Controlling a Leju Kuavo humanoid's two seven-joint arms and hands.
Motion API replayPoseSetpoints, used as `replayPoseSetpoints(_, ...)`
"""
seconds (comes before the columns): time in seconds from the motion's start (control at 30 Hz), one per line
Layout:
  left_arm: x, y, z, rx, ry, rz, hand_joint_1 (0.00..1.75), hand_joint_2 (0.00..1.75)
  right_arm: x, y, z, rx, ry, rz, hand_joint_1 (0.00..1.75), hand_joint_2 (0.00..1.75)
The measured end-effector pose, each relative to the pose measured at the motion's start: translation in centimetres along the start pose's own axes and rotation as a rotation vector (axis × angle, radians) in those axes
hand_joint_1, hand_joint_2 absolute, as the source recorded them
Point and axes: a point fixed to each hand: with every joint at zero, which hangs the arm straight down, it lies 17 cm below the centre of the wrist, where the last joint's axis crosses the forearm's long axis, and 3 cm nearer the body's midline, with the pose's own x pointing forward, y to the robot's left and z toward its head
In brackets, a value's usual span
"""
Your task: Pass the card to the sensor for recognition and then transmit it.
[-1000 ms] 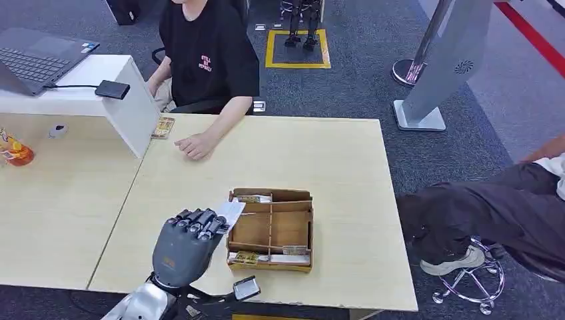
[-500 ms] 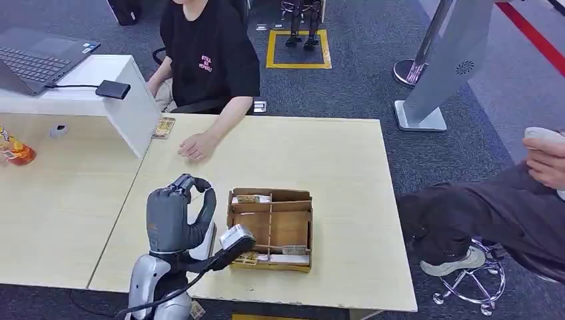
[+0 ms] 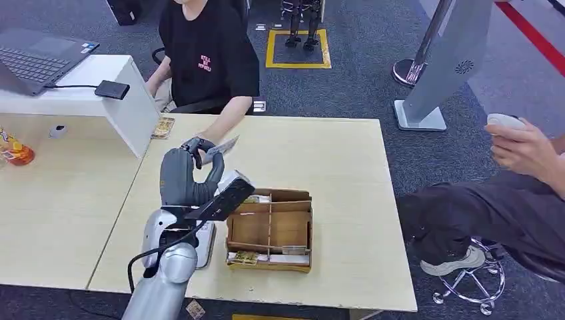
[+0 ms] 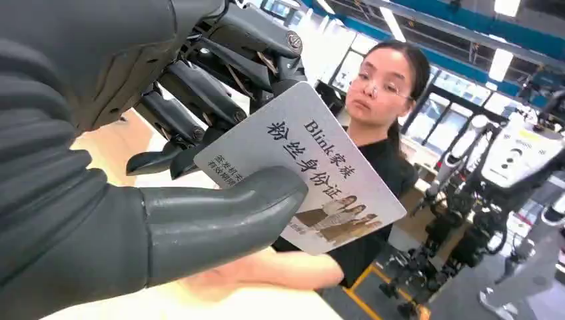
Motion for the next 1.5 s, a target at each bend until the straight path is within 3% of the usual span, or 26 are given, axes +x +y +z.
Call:
replayPoseSetpoints(0.27,-1.6,1.3,-2.5,0.035,0.035,-0.091,1.75,1.75,0.0,-0.2,-0.1,-0.010,0.005,0.047,0.00,0.00)
replayPoseSetpoints(0.47,-3.8,3.3,-3.9,0.093,0.084,-0.273,1.75,1.75,0.2,0.1,-0.3,-0.013,0.001,0.077,0.00,0.00)
replayPoseSetpoints(0.8,-8.8,6.5,-4.7,0.148,0.185,-0.580,1.75,1.75,0.3,0.2,-0.4,-0.012,0.003,0.108,0.00,0.00)
replayPoseSetpoints(1.17,-13.4,7.6,-3.9,0.143,0.273,-0.668,1.75,1.75,0.2,0.2,-0.5,-0.006,0.004,0.126,0.00,0.00)
replayPoseSetpoints(1.2,-13.6,7.6,-3.8,0.140,0.274,-0.672,1.48,1.75,0.2,0.2,-0.5,-0.005,0.004,0.126,0.00,0.00)
replayPoseSetpoints(1.23,-13.8,7.6,-3.7,0.136,0.277,-0.677,0.56,1.75,0.2,0.2,-0.5,-0.006,0.005,0.126,0.00,0.00)
replayPoseSetpoints(1.27,-14.0,7.5,-3.7,0.132,0.278,-0.679,0.00,1.75,0.2,0.1,-0.5,-0.006,0.005,0.126,0.00,0.00)
replayPoseSetpoints(1.5,-13.2,6.6,-3.9,0.105,0.222,-0.673,0.00,1.75,0.1,0.1,-0.5,-0.006,0.006,0.120,0.00,0.00)
